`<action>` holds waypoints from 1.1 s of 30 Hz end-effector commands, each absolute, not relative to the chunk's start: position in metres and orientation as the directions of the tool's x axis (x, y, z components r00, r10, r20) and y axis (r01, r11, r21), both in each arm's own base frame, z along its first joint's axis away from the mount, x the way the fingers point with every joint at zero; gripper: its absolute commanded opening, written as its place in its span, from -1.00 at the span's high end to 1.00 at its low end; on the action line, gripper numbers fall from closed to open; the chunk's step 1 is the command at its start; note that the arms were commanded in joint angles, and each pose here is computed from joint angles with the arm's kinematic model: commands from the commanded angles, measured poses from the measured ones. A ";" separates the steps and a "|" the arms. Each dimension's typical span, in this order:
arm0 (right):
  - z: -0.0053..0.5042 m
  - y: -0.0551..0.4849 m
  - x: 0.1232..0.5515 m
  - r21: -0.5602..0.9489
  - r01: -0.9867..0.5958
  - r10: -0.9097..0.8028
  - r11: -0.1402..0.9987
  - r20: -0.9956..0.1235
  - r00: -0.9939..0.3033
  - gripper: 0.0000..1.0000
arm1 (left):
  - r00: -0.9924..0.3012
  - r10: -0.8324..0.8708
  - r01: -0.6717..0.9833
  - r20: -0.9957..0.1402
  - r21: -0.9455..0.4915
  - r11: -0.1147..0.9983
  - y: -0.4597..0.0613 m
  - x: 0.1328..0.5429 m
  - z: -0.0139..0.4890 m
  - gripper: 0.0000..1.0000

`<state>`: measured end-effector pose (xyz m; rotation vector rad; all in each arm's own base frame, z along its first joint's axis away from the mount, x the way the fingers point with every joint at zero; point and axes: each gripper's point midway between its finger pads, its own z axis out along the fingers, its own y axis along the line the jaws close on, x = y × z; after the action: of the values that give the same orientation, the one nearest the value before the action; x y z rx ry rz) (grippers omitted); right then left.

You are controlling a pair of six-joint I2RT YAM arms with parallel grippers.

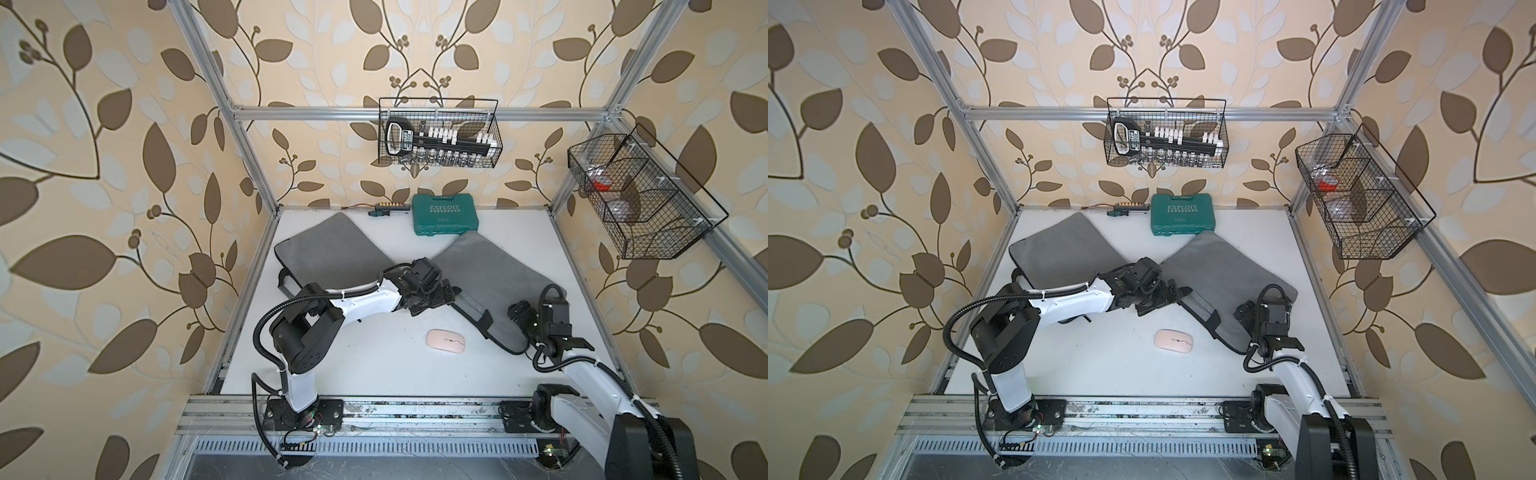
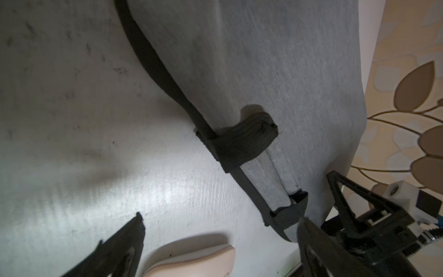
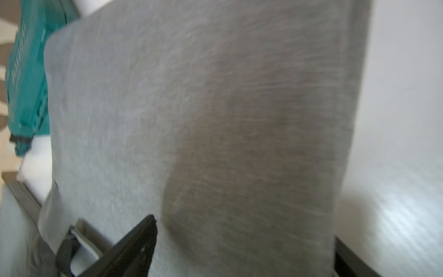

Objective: Put the mouse into the laptop bag
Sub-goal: Adjust the zippered laptop bag at the center of the board.

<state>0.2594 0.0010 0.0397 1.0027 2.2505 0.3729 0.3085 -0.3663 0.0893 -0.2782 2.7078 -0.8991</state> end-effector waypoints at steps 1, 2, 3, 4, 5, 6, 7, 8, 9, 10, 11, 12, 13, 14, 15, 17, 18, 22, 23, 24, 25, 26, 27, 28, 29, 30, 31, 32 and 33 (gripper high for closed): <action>0.063 0.087 0.271 0.628 0.295 0.618 0.721 -0.390 -0.682 -0.85 | -0.937 -0.264 -0.091 -0.228 -0.571 0.816 -0.363 0.317 0.091 -0.98; 0.064 0.098 0.269 0.619 0.272 0.594 0.737 -0.400 -0.699 -0.86 | -0.937 -0.266 -0.093 -0.229 -0.568 0.818 -0.363 0.318 0.090 -0.98; 0.064 0.105 0.266 0.605 0.262 0.576 0.752 -0.409 -0.708 -0.85 | -0.935 -0.268 -0.097 -0.230 -0.561 0.822 -0.362 0.318 0.087 -0.98; 0.064 0.112 0.263 0.600 0.252 0.564 0.760 -0.414 -0.715 -0.85 | -0.934 -0.273 -0.104 -0.231 -0.556 0.825 -0.360 0.319 0.086 -0.98; 0.064 0.117 0.260 0.602 0.237 0.553 0.762 -0.416 -0.722 -0.85 | -0.932 -0.278 -0.111 -0.232 -0.547 0.830 -0.358 0.318 0.084 -0.97; 0.064 0.123 0.257 0.608 0.223 0.545 0.762 -0.417 -0.727 -0.86 | -0.930 -0.283 -0.121 -0.236 -0.531 0.839 -0.353 0.318 0.081 -0.97; 0.065 0.128 0.253 0.612 0.202 0.532 0.764 -0.421 -0.735 -0.86 | -0.926 -0.292 -0.133 -0.240 -0.518 0.845 -0.348 0.317 0.078 -0.96; 0.065 0.132 0.251 0.616 0.185 0.520 0.765 -0.424 -0.742 -0.87 | -0.923 -0.299 -0.141 -0.242 -0.509 0.849 -0.344 0.316 0.075 -0.96; 0.066 0.136 0.249 0.618 0.169 0.509 0.768 -0.428 -0.747 -0.87 | -0.920 -0.306 -0.149 -0.245 -0.503 0.852 -0.340 0.315 0.073 -0.96; 0.068 0.141 0.247 0.619 0.151 0.495 0.771 -0.433 -0.753 -0.87 | -0.917 -0.312 -0.155 -0.248 -0.499 0.852 -0.338 0.315 0.071 -0.96; 0.070 0.145 0.246 0.617 0.141 0.486 0.774 -0.436 -0.757 -0.87 | -0.916 -0.314 -0.157 -0.248 -0.499 0.852 -0.337 0.314 0.071 -0.96; 0.071 0.148 0.245 0.601 0.129 0.463 0.789 -0.443 -0.768 -0.87 | -0.917 -0.312 -0.156 -0.247 -0.499 0.852 -0.337 0.315 0.069 -0.95; 0.071 0.149 0.243 0.575 0.129 0.445 0.808 -0.453 -0.773 -0.87 | -0.919 -0.307 -0.149 -0.248 -0.501 0.852 -0.339 0.315 0.070 -0.94; 0.070 0.149 0.241 0.547 0.132 0.429 0.827 -0.460 -0.777 -0.87 | -0.920 -0.305 -0.149 -0.245 -0.501 0.853 -0.340 0.315 0.070 -0.93; 0.068 0.148 0.238 0.517 0.131 0.410 0.846 -0.471 -0.781 -0.87 | -0.921 -0.304 -0.151 -0.243 -0.497 0.854 -0.340 0.315 0.069 -0.92; 0.063 0.149 0.231 0.483 0.123 0.378 0.867 -0.477 -0.793 -0.87 | -0.919 -0.309 -0.159 -0.244 -0.490 0.857 -0.337 0.315 0.067 -0.89; 0.060 0.150 0.227 0.473 0.112 0.362 0.874 -0.479 -0.800 -0.87 | -0.918 -0.312 -0.162 -0.246 -0.485 0.859 -0.336 0.315 0.066 -0.87; 0.056 0.168 0.218 0.497 0.014 0.294 0.868 -0.490 -0.821 -0.87 | -0.914 -0.319 -0.168 -0.249 -0.484 0.858 -0.335 0.319 0.063 -0.81; 0.055 0.175 0.214 0.505 -0.020 0.269 0.863 -0.492 -0.828 -0.86 | -0.915 -0.319 -0.166 -0.248 -0.488 0.857 -0.336 0.321 0.063 -0.81; 0.057 0.182 0.212 0.517 -0.052 0.249 0.854 -0.495 -0.832 -0.87 | -0.915 -0.317 -0.165 -0.248 -0.487 0.858 -0.337 0.322 0.063 -0.80; 0.060 0.189 0.211 0.528 -0.086 0.230 0.845 -0.504 -0.832 -0.86 | -0.915 -0.315 -0.165 -0.250 -0.482 0.860 -0.336 0.324 0.063 -0.79; 0.061 0.192 0.210 0.530 -0.104 0.218 0.842 -0.509 -0.833 -0.85 | -0.915 -0.316 -0.165 -0.252 -0.480 0.861 -0.335 0.325 0.064 -0.78; 0.063 0.196 0.208 0.528 -0.125 0.204 0.840 -0.520 -0.830 -0.85 | -0.914 -0.316 -0.165 -0.255 -0.478 0.863 -0.333 0.327 0.065 -0.78; 0.065 0.200 0.207 0.525 -0.145 0.189 0.839 -0.531 -0.826 -0.85 | -0.912 -0.319 -0.168 -0.258 -0.475 0.864 -0.330 0.328 0.065 -0.78; 0.066 0.203 0.204 0.520 -0.159 0.177 0.839 -0.537 -0.825 -0.84 | -0.910 -0.324 -0.173 -0.259 -0.473 0.864 -0.327 0.329 0.065 -0.78; 0.068 0.206 0.202 0.519 -0.177 0.164 0.836 -0.545 -0.823 -0.83 | -0.907 -0.330 -0.179 -0.260 -0.472 0.863 -0.323 0.331 0.065 -0.78; 0.068 0.209 0.198 0.520 -0.195 0.150 0.832 -0.549 -0.822 -0.83 | -0.907 -0.335 -0.184 -0.257 -0.474 0.861 -0.320 0.332 0.065 -0.78; 0.067 0.211 0.195 0.520 -0.208 0.141 0.828 -0.552 -0.822 -0.83 | -0.905 -0.339 -0.185 -0.255 -0.481 0.857 -0.319 0.334 0.065 -0.77; 0.065 0.213 0.191 0.522 -0.220 0.131 0.824 -0.554 -0.822 -0.83 | -0.906 -0.340 -0.184 -0.253 -0.487 0.854 -0.317 0.335 0.064 -0.75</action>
<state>0.1891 0.2027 0.0540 -0.0049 2.4954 0.7382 0.3248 -0.3253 0.0567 -0.3974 2.7341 -0.6647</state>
